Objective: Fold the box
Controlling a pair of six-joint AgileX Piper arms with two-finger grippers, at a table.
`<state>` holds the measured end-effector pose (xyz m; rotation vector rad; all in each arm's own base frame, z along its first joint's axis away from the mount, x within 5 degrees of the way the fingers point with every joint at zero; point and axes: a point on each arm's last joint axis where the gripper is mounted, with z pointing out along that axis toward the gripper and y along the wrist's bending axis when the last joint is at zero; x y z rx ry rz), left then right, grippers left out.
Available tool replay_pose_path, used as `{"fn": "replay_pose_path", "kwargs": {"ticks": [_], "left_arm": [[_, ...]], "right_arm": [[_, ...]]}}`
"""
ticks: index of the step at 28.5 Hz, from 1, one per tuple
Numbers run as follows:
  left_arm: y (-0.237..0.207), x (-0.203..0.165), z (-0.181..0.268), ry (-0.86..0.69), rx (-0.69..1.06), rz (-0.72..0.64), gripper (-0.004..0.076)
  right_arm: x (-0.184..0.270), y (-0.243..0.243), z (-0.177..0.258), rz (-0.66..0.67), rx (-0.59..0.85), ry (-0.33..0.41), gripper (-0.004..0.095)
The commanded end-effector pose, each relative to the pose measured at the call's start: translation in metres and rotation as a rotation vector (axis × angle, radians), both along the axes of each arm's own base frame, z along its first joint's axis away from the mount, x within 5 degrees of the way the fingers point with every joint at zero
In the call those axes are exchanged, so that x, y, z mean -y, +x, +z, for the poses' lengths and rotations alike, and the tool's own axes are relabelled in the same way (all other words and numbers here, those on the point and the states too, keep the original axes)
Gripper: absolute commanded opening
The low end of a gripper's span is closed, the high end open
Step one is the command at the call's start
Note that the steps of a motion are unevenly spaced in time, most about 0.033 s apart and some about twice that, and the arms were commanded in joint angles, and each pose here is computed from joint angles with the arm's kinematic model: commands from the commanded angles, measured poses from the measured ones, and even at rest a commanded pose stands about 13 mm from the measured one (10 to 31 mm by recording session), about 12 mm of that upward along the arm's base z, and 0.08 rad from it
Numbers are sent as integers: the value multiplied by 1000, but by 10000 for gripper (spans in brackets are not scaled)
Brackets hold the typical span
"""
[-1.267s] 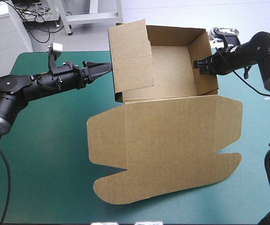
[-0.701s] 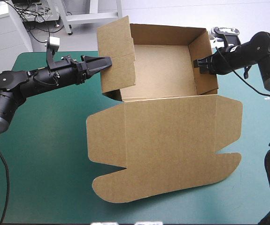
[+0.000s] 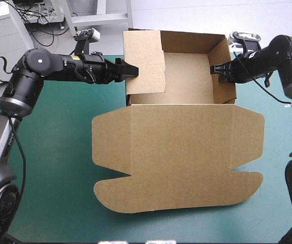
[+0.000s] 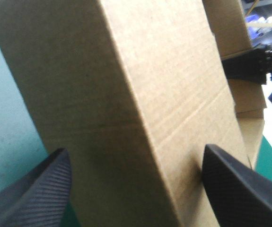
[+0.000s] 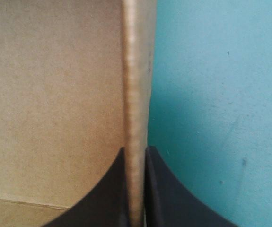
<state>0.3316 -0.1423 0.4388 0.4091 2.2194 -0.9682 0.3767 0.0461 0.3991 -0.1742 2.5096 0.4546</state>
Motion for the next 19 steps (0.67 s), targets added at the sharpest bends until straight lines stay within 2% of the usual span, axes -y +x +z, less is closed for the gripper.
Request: {"fn": "replay_pose_path", "kwargs": {"ticks": [1, 4, 7, 12, 19], "left_arm": [[3, 2, 17, 71, 23, 31, 541], [11, 9, 13, 178, 14, 38, 541], [19, 21, 7, 281, 3, 31, 541], [27, 29, -3, 297, -20, 31, 541], [32, 26, -10, 379, -32, 99, 536]], "right_arm": [[-5, -13, 26, -14, 73, 40, -15], [-12, -10, 22, -28, 63, 16, -15], [-24, -5, 19, -40, 72, 30, -16], [-35, -2, 16, -33, 71, 60, -15], [-37, 2, 10, -47, 45, 82, -15]]}}
